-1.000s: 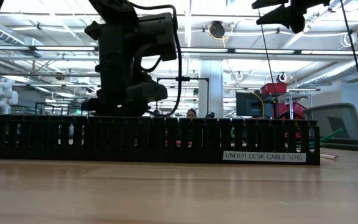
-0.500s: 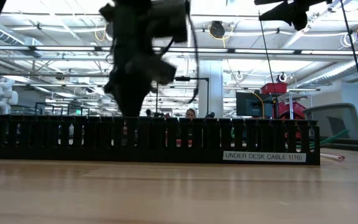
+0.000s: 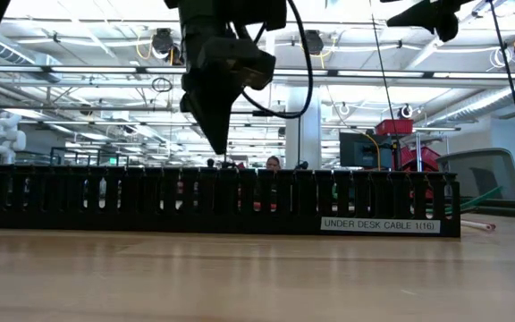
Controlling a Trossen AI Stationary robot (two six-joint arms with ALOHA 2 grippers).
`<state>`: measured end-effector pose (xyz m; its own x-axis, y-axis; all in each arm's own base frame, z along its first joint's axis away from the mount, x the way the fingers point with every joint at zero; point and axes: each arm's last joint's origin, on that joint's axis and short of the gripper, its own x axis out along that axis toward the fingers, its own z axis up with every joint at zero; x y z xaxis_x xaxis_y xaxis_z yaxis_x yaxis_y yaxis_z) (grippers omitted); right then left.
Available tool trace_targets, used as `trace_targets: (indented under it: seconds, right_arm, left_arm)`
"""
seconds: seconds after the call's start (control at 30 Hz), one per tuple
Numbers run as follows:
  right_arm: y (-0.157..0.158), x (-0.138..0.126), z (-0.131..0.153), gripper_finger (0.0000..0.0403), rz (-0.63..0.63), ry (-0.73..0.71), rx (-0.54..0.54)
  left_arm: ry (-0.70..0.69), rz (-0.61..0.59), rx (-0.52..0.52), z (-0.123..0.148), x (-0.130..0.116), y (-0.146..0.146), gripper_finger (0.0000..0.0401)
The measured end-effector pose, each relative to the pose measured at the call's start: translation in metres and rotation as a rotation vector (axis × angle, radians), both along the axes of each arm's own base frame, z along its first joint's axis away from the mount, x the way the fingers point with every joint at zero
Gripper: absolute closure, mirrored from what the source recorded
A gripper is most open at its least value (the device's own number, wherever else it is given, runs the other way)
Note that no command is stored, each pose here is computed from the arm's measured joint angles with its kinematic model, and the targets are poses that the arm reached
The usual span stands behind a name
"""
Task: Ziptie cables
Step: Put the zip tied cable wires into the black cable duct
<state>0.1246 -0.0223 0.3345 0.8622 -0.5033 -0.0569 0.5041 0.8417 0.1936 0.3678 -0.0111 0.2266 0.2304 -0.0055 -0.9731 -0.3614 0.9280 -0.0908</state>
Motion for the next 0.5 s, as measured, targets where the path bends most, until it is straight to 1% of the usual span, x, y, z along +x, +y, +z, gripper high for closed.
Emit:
trace_targets:
  seconds: [0.1, 0.17, 0.23, 0.37, 0.43, 0.5]
  right_arm:
    - [0.0, 0.0, -0.001, 0.0106, 0.0, 0.0, 0.018]
    - [0.0, 0.0, -0.002, 0.0106, 0.0, 0.005, 0.021]
    - [0.0, 0.0, -0.002, 0.0106, 0.001, 0.01, 0.019]
    - [0.0, 0.0, -0.002, 0.0106, 0.002, 0.015, 0.009]
    - [0.0, 0.0, -0.002, 0.0106, 0.004, 0.026, -0.009]
    - [0.0, 0.0, -0.002, 0.0106, 0.005, 0.035, -0.025]
  left_arm:
    - [0.014, 0.005, 0.002, -0.005, -0.002, 0.002, 0.0363]
    - [0.019, 0.038, -0.005, -0.007, -0.003, 0.003, 0.034]
    - [0.024, 0.111, -0.009, -0.009, -0.004, 0.004, 0.0313]
    - [-0.011, 0.337, -0.047, -0.018, -0.003, 0.002, 0.0257]
    - [-0.002, 0.399, -0.059, -0.025, -0.006, -0.002, 0.0231]
    - [0.008, 0.431, -0.051, -0.032, -0.008, -0.007, 0.0208]
